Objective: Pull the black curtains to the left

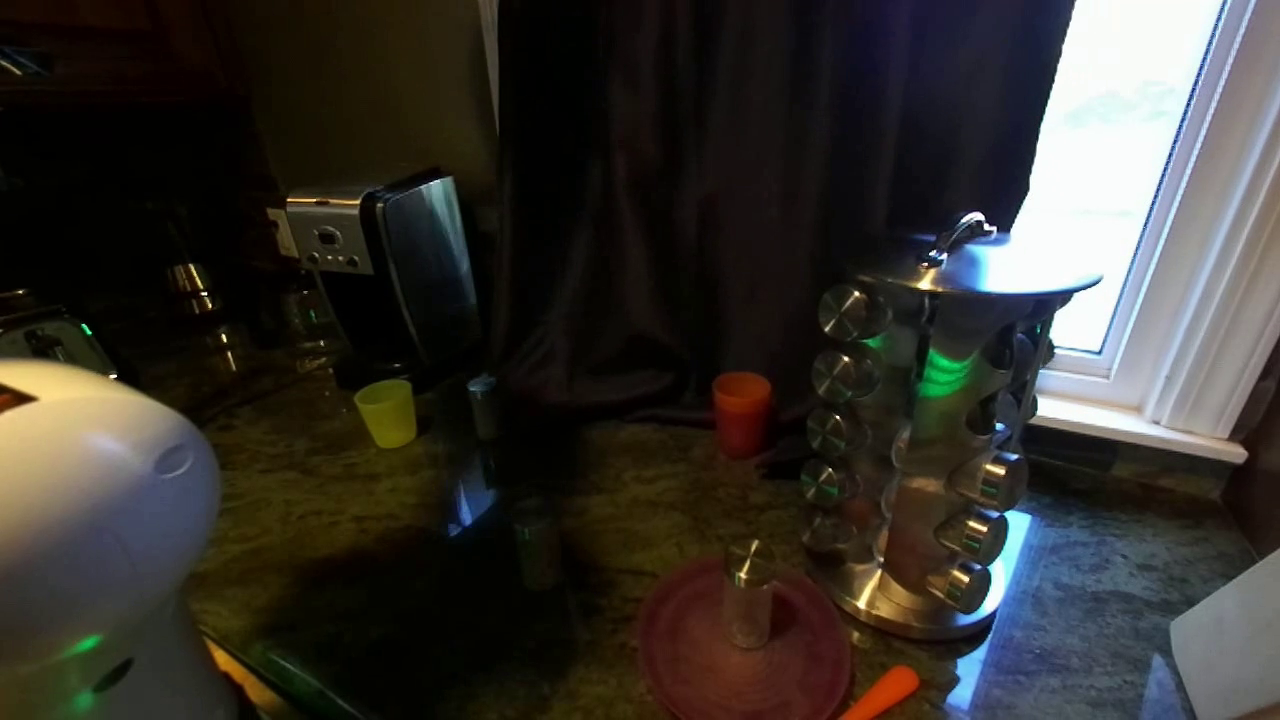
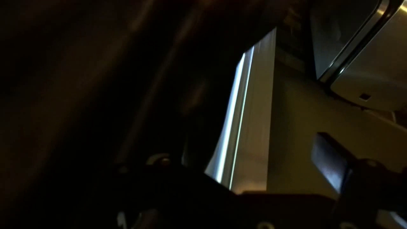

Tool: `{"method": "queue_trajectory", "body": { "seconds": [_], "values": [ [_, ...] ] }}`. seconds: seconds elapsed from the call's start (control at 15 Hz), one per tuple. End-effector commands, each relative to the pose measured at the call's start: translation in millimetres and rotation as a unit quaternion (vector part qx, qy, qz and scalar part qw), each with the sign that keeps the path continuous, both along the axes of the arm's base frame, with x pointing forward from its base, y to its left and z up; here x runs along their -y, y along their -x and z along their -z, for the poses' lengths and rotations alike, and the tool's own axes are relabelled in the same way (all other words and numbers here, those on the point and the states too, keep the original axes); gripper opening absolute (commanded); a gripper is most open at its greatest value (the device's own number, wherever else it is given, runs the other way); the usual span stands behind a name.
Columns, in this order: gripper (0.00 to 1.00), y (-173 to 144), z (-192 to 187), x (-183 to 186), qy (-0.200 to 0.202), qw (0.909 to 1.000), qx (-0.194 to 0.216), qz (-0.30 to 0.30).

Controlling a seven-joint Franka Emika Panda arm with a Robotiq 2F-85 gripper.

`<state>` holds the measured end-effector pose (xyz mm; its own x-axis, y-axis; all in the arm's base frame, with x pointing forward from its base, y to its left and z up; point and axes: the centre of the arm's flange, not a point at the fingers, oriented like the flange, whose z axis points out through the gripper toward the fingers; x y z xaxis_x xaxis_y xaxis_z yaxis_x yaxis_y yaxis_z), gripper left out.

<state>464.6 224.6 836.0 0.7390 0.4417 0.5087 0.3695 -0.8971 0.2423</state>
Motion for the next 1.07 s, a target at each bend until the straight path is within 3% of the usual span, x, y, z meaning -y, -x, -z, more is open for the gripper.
{"method": "queue_trajectory", "body": {
  "seconds": [0.0,0.33,0.6,0.8,0.87,1.0],
  "values": [
    [1.0,27.1,-29.5,27.4,-0.013,0.9992,-0.029,0.026],
    [1.0,67.2,-65.0,84.9,-0.102,0.9942,-0.013,-0.032],
    [1.0,110.2,-78.4,147.5,-0.153,0.9883,-0.008,0.0],
    [1.0,135.1,-72.3,190.0,-0.176,0.9839,-0.018,0.028],
    [1.0,111.6,-95.5,169.4,-0.162,0.9865,-0.005,0.025],
    [1.0,123.7,-94.1,187.8,-0.171,0.9846,-0.005,0.034]
  ]
}}
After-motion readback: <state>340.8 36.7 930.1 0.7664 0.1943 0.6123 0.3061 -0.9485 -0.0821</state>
